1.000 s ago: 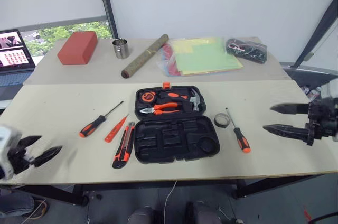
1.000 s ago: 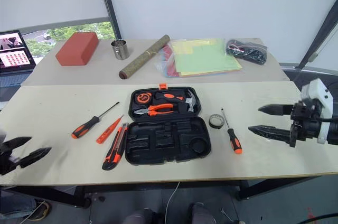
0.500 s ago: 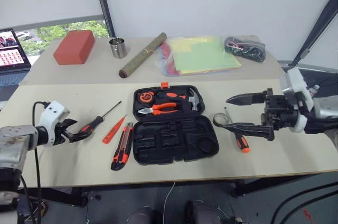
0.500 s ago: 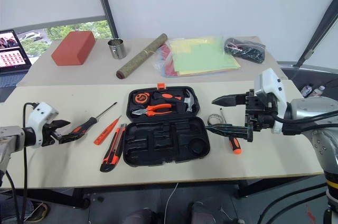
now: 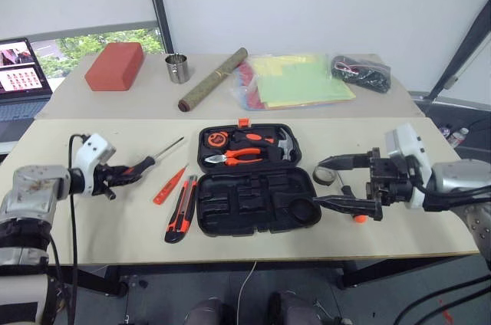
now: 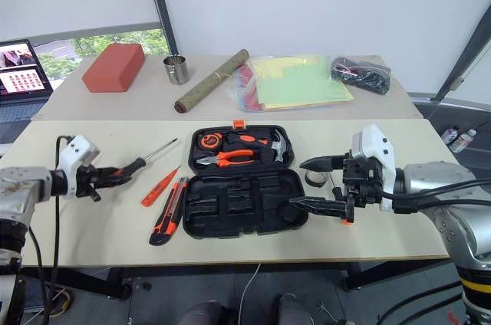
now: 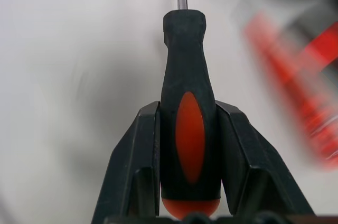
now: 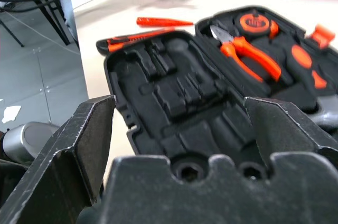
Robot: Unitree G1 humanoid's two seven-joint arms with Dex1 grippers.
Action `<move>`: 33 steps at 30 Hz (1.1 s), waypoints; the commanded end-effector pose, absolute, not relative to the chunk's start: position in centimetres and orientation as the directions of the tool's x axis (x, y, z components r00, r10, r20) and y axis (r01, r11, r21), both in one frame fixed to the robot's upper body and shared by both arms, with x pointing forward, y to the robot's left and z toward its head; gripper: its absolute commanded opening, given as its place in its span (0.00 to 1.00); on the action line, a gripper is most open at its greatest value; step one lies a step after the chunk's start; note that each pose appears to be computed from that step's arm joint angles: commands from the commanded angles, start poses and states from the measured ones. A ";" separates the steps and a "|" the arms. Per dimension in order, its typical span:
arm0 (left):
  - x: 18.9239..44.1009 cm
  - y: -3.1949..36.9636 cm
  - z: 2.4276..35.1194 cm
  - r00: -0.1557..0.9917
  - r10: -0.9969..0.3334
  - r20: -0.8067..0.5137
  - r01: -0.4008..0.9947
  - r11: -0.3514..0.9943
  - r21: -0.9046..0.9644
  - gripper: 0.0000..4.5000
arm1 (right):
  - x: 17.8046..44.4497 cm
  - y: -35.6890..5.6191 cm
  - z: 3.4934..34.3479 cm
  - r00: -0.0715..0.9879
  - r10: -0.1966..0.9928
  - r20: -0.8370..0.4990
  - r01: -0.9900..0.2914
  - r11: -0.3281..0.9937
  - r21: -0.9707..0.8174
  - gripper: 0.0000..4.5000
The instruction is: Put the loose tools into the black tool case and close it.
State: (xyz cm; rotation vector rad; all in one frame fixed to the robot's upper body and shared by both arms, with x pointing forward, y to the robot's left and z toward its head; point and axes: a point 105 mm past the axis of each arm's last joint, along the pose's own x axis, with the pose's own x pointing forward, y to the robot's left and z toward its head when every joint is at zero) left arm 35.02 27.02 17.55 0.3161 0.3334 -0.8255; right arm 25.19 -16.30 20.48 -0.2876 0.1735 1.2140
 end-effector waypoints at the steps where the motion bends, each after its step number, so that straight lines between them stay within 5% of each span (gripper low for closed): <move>1: 33.6 21.5 22.5 0.419 -0.816 -0.399 0.907 0.352 0.233 0.21 | 23.8 -16.6 21.0 0.338 0.887 -0.313 -0.940 0.299 -0.168 1.00; 6: 32.9 15.8 19.5 0.199 -0.806 -0.558 0.968 0.071 0.243 0.21 | 24.4 -16.9 20.5 0.411 0.853 -0.322 -0.908 0.355 -0.221 1.00; 12: 34.9 12.6 15.5 0.199 -0.736 -0.647 0.977 0.102 0.185 0.21 | 24.0 -16.5 20.6 0.431 0.854 -0.291 -0.899 0.380 -0.216 1.00; 21: 35.9 11.7 14.5 0.227 -0.731 -0.644 0.972 0.131 0.194 0.21 | 23.8 -16.7 20.4 0.472 0.842 -0.261 -0.879 0.430 -0.205 1.00; 23: 36.0 11.4 14.6 0.227 -0.740 -0.633 0.971 0.126 0.202 0.44 | 23.8 -16.7 20.4 0.479 0.840 -0.256 -0.876 0.437 -0.204 1.00; 29: 35.2 9.9 17.4 0.166 -0.828 -0.536 0.982 0.091 0.165 0.89 | 23.4 -16.8 20.3 0.483 0.836 -0.260 -0.874 0.444 -0.196 1.00; 33: 35.0 9.5 17.9 0.153 -0.841 -0.520 0.982 0.069 0.177 0.70 | 23.1 -16.8 20.1 0.483 0.837 -0.259 -0.875 0.446 -0.190 1.00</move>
